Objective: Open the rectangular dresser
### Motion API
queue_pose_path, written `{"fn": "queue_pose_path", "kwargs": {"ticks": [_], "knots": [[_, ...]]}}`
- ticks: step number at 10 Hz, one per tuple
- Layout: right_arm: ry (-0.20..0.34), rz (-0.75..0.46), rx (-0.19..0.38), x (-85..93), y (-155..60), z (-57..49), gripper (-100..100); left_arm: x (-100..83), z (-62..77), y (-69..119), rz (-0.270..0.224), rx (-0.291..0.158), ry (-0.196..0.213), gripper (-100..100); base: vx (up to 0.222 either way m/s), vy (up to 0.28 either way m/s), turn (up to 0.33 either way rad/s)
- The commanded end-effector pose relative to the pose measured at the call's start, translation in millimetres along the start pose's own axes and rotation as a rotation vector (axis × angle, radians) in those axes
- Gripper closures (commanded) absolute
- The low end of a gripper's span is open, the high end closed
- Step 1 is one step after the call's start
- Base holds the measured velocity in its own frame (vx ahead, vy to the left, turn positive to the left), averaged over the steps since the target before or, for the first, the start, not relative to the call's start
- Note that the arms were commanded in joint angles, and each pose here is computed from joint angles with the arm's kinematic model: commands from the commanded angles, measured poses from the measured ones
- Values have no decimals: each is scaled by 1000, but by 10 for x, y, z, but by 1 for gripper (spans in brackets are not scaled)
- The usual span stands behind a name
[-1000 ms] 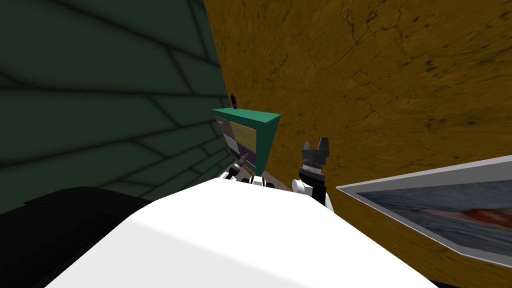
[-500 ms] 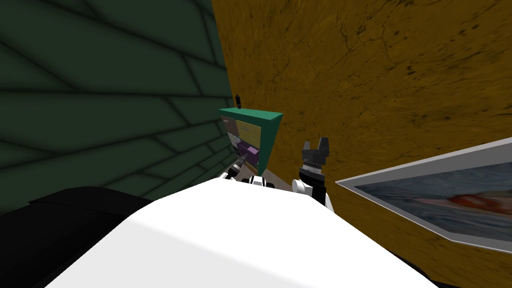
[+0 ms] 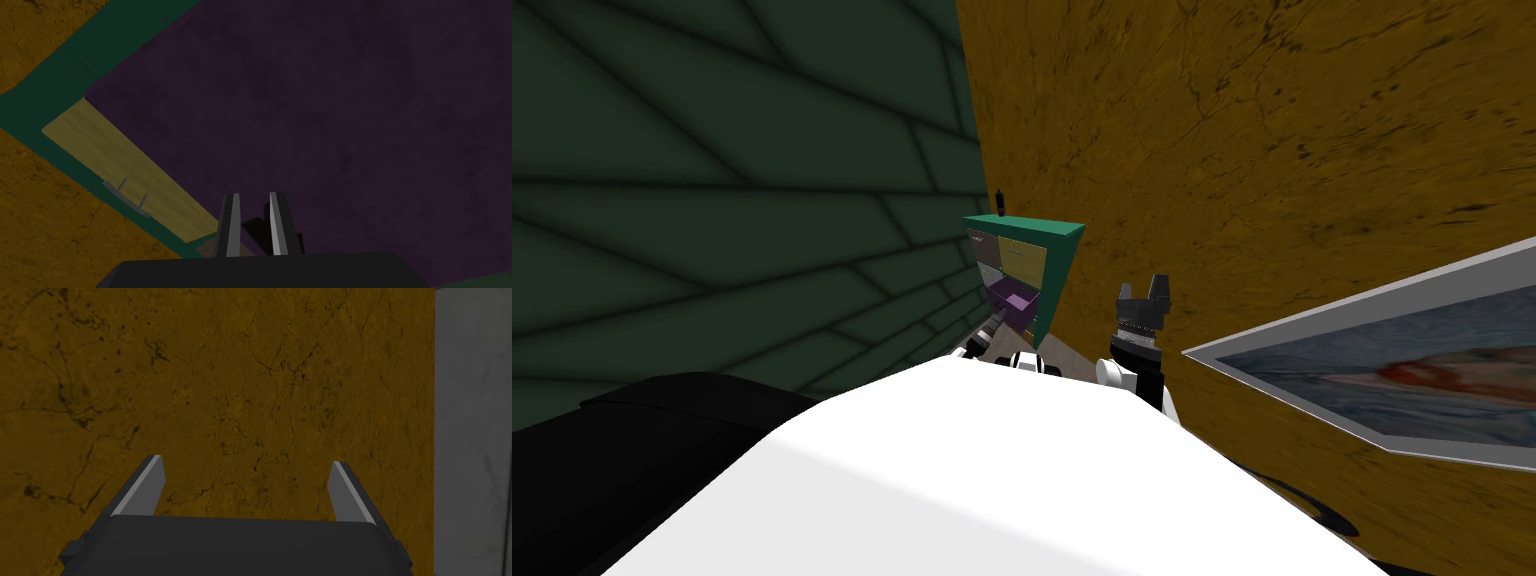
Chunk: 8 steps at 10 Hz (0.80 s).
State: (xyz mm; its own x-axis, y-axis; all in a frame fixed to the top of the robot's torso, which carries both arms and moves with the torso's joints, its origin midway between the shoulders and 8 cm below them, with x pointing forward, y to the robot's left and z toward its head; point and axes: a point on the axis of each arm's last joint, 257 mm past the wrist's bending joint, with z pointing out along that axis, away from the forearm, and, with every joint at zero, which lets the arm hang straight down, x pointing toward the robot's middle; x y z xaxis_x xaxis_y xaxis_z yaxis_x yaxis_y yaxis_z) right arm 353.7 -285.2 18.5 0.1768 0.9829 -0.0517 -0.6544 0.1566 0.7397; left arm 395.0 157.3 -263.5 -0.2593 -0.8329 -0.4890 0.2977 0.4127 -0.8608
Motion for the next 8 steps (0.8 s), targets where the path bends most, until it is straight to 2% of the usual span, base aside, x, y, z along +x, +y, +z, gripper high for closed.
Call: {"fn": "queue_pose_path", "kwargs": {"ticks": [1, 8], "knots": [[0, 0, 0, 0, 0, -1, 0, -70, -1, -85, 2, -1, 1, -100, 6, -17, 7], [0, 0, 0, 0, 0, -1, 0, -282, -23, -410, 5, -3, 5, -100, 21, -18, 0]]}}
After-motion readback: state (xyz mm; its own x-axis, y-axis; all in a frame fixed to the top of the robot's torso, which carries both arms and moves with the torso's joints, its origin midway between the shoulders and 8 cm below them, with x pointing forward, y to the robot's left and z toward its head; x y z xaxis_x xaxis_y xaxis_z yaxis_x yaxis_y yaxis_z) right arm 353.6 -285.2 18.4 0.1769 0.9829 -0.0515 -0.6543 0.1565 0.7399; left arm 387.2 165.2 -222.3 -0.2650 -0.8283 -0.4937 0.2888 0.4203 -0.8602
